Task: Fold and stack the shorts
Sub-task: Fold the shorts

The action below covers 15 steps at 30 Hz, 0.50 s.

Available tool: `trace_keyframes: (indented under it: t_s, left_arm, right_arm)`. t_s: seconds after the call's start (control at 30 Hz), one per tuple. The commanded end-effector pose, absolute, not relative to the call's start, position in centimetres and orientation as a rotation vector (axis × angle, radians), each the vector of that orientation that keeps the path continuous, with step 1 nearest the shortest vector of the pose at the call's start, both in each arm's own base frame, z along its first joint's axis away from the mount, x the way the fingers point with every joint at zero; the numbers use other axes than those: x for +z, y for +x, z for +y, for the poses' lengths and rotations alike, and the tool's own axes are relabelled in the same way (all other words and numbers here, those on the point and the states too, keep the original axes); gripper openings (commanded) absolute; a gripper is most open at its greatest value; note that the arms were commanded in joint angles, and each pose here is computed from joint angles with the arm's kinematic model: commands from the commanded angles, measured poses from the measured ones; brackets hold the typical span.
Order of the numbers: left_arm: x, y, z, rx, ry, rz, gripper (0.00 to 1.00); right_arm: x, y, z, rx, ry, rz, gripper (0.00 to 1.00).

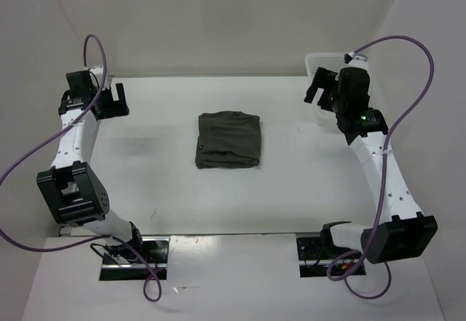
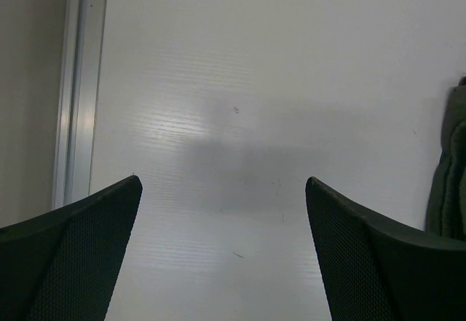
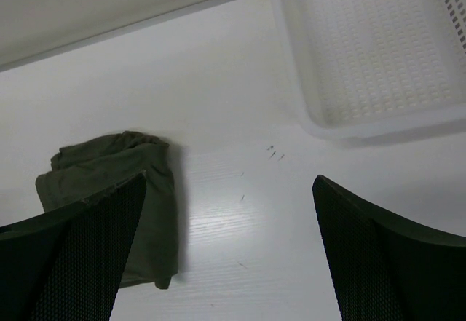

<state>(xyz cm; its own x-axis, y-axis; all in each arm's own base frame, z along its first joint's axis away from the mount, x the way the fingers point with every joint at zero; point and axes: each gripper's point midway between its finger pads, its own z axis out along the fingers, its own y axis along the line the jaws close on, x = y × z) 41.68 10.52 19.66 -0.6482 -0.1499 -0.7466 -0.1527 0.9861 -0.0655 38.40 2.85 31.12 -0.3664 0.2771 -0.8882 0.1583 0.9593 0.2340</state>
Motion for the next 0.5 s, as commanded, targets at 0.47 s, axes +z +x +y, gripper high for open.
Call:
trace_keyframes:
  t_s: [0.47]
  left_arm:
    - [21.81, 40.91, 11.25, 0.076, -0.196, 2.218, 1.0]
  right_arm:
    - [32.2, 37.12, 2.31, 0.112, 0.295, 1.916, 1.0]
